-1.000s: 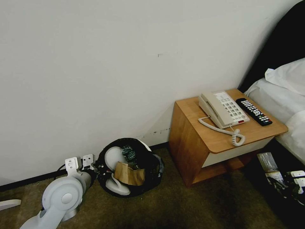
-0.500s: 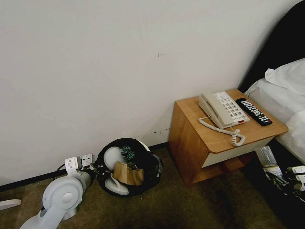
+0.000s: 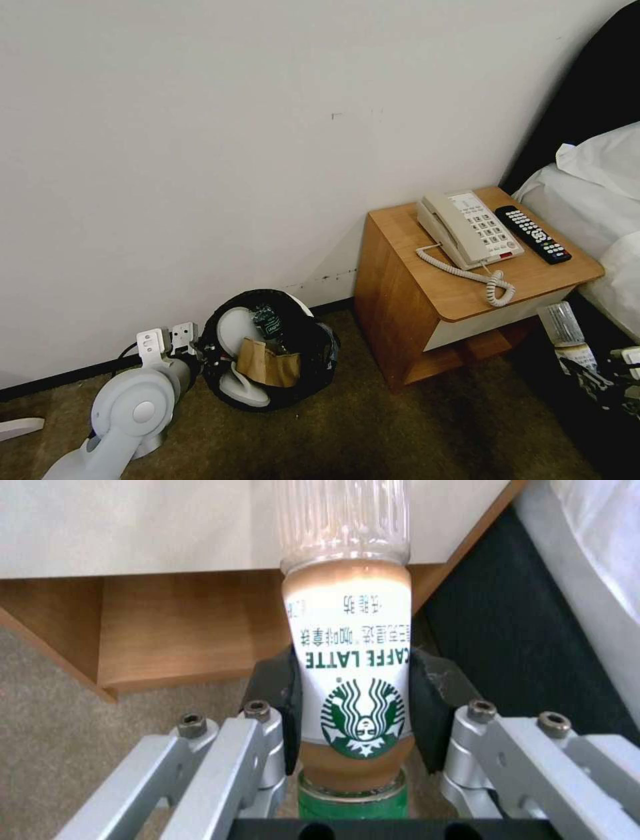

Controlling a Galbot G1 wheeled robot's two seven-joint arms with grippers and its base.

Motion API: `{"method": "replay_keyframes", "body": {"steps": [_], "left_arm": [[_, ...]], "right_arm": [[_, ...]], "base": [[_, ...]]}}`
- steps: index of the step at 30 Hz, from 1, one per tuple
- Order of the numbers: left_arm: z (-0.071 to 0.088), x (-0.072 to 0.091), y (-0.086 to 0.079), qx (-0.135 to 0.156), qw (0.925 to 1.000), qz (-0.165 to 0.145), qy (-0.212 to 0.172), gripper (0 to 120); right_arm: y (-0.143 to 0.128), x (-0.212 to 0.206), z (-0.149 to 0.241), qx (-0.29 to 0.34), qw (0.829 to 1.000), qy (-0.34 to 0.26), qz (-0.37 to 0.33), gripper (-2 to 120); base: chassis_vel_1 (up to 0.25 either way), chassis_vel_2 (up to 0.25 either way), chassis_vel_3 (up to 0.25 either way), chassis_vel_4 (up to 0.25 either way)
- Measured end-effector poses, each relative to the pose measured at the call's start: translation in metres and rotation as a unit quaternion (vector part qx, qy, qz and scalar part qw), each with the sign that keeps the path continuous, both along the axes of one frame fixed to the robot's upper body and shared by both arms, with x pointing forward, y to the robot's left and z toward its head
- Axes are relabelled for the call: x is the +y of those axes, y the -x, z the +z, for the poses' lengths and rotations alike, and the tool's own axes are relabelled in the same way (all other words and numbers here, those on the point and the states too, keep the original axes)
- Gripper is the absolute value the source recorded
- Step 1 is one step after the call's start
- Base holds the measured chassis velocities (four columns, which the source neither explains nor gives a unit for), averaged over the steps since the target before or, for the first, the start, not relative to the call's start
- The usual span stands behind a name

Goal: Pick up the trash bin, then pick up the garbage from the floor and place it into the trash bin.

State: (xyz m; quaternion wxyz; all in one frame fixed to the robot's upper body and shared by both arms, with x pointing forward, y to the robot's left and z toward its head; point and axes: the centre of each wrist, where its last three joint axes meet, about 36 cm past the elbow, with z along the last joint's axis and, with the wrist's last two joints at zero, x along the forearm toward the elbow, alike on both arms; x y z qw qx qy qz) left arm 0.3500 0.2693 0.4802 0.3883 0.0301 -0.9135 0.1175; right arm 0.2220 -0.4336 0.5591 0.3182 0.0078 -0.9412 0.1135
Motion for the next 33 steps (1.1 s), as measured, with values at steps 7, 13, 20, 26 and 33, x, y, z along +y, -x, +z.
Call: {"method": "replay_keyframes", "body": {"steps": [7, 13, 20, 26, 33], "left_arm": [[0.0, 0.0, -0.001, -0.001, 1.0, 0.0, 0.0, 0], [0.0, 0.001, -0.002, -0.001, 1.0, 0.0, 0.001, 0], [-0.002, 0.002, -0.003, 0.0, 1.0, 0.0, 0.0, 0], [-0.003, 0.002, -0.003, 0.001, 1.0, 0.0, 0.0, 0], [-0.003, 0.002, -0.003, 0.001, 1.0, 0.0, -0.001, 0]], "right_arm": [[0.0, 0.003, 0.005, -0.007, 1.0, -0.006, 0.003, 31], [0.0, 0.006, 0.012, -0.017, 1.0, -0.008, 0.006, 31], [0.0, 0.013, 0.022, -0.027, 0.999, -0.012, 0.016, 31], [0.0, 0.019, 0.03, -0.033, 0.999, -0.011, 0.026, 31], [0.0, 0.028, 0.041, -0.046, 0.998, -0.011, 0.039, 31]], "base": [[0.0, 0.0, 0.0, 0.0], [0.0, 0.0, 0.0, 0.0], [0.0, 0.0, 0.0, 0.0], [0.0, 0.0, 0.0, 0.0], [0.0, 0.0, 0.0, 0.0]]}}
